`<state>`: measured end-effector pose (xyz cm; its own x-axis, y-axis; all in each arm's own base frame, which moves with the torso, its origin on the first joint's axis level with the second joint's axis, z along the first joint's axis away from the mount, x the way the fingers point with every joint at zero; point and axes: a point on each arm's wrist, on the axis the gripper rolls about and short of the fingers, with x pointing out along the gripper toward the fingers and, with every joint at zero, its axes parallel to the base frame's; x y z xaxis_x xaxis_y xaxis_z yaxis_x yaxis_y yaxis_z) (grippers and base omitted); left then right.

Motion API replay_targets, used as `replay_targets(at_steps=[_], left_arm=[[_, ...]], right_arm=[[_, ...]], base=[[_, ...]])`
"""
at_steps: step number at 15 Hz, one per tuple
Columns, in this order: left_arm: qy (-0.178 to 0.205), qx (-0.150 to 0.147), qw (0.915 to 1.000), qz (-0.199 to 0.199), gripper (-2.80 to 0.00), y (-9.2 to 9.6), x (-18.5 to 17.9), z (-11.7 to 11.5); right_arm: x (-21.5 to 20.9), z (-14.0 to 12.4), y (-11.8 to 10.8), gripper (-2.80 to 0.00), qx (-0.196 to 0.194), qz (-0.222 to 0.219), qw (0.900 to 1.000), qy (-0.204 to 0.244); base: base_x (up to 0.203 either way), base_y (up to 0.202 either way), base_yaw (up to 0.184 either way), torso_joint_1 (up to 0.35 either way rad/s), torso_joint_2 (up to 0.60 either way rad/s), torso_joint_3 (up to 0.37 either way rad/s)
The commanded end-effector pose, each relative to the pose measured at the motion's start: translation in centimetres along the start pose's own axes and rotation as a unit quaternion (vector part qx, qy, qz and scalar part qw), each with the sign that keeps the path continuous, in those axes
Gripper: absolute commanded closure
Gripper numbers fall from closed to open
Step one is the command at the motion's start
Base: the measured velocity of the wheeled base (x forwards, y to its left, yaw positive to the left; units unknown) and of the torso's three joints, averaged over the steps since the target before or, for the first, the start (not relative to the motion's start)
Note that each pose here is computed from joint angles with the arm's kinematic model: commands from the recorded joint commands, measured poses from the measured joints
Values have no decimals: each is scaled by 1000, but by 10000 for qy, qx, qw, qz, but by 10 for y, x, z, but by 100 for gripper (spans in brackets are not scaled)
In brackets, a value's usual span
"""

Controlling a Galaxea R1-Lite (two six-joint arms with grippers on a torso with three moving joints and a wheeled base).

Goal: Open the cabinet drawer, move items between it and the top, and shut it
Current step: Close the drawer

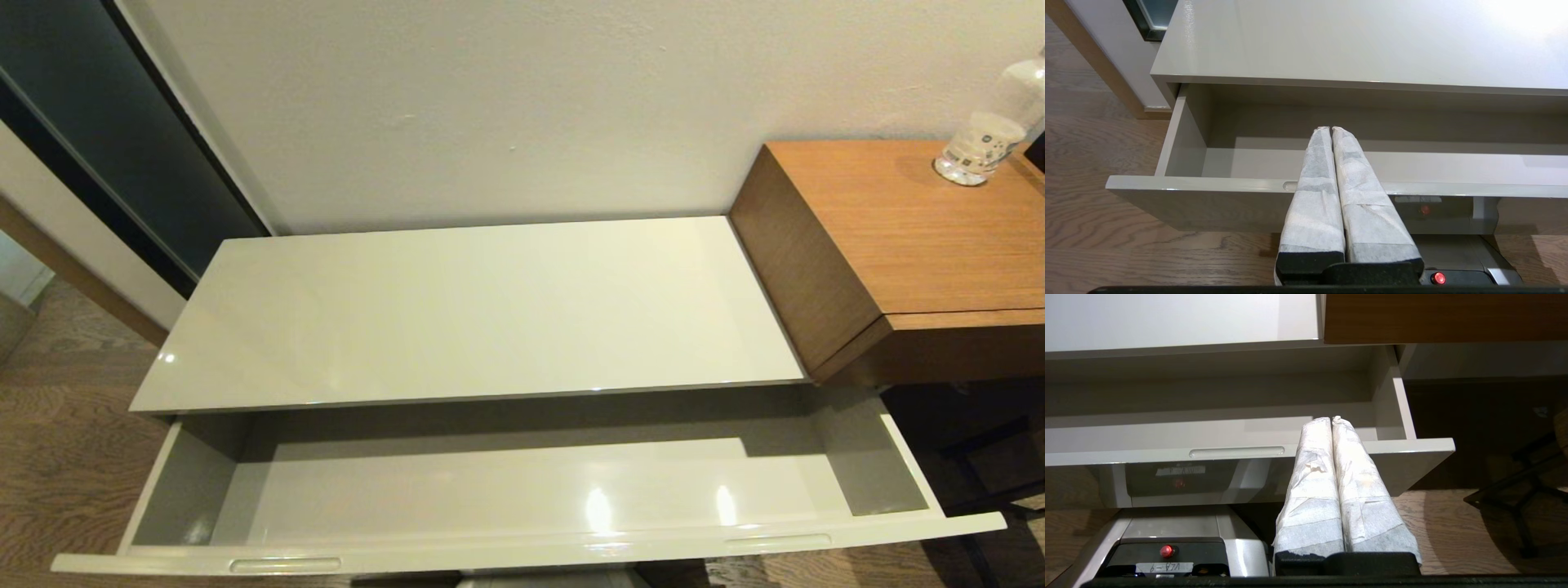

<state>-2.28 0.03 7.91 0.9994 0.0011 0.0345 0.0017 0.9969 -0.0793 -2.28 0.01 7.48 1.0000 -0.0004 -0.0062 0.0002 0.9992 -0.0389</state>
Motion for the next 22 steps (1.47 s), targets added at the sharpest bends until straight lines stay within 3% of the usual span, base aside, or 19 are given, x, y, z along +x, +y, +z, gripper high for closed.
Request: replay_targets(at_steps=[1, 22], left_arm=[[-3, -3, 10000, 2, 0, 0, 0, 0], [3, 5, 10000, 3, 0, 0, 0, 0]], right_arm=[[0, 0, 0, 0, -5, 3, 10000, 11], [0, 0, 0, 0, 3, -5, 10000, 15]], base=[[0, 0, 0, 0, 0, 0], [0, 0, 0, 0, 0, 0]])
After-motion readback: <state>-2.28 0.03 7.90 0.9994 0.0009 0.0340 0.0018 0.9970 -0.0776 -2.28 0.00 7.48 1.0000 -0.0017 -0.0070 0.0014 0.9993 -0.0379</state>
